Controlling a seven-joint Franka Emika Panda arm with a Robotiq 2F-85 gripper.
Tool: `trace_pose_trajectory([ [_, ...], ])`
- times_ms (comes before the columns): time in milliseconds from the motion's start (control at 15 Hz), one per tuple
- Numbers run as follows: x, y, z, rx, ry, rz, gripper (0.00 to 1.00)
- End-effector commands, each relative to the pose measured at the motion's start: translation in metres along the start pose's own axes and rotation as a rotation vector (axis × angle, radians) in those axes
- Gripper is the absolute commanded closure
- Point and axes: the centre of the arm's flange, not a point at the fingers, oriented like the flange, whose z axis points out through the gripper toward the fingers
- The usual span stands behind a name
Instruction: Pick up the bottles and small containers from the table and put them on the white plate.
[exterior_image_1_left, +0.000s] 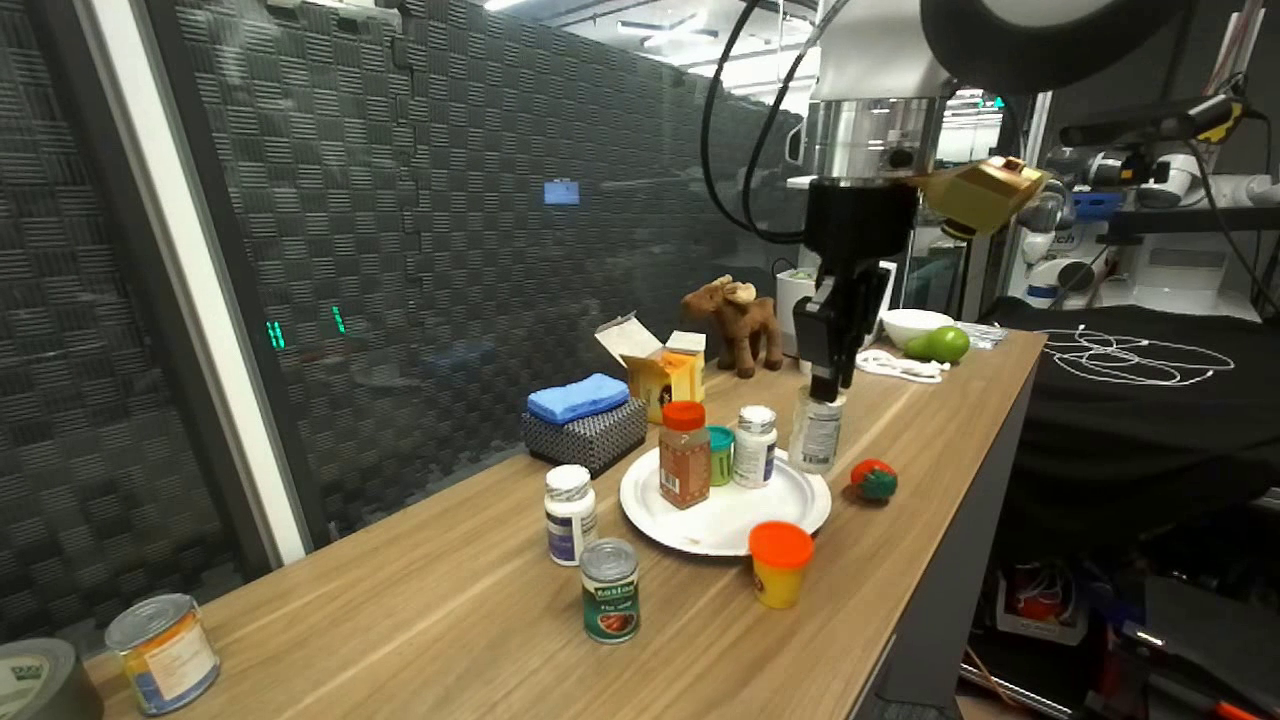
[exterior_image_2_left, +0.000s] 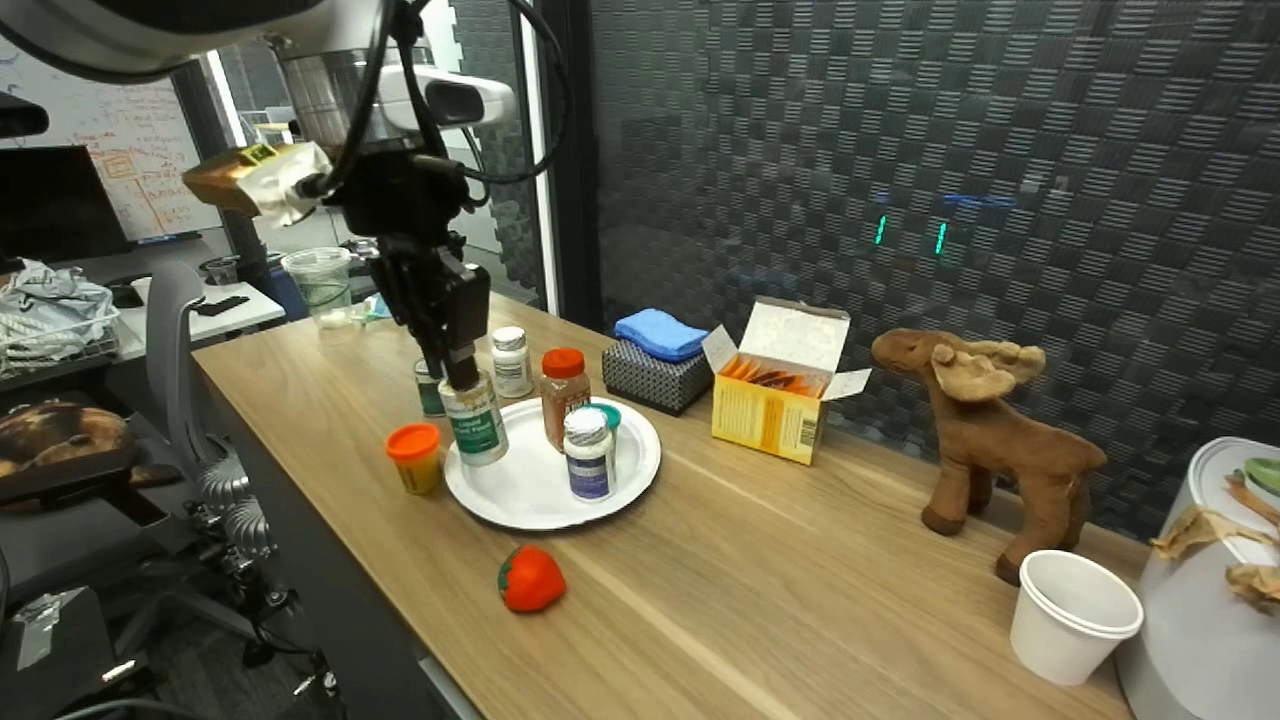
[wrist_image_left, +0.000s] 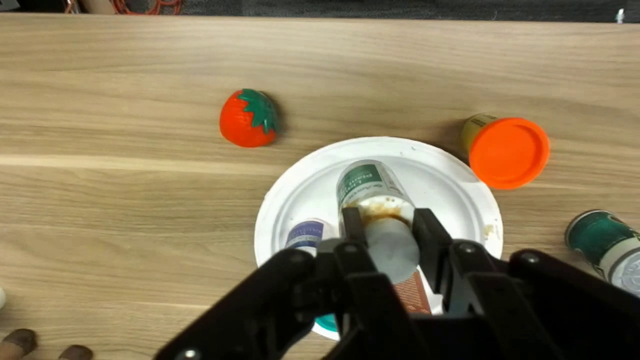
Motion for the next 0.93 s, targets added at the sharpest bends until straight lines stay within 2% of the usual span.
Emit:
trace_pose_trajectory([
  [0, 0.029, -0.015, -0.009, 0.053, -0.004, -0.022, 0.92],
  [200, 0.045, -0.024, -0.005, 0.064, 0.011, -0.017, 0.92],
  [867, 0.085, -0.042, 0.026, 0.099, -0.042, 0.034, 0.92],
])
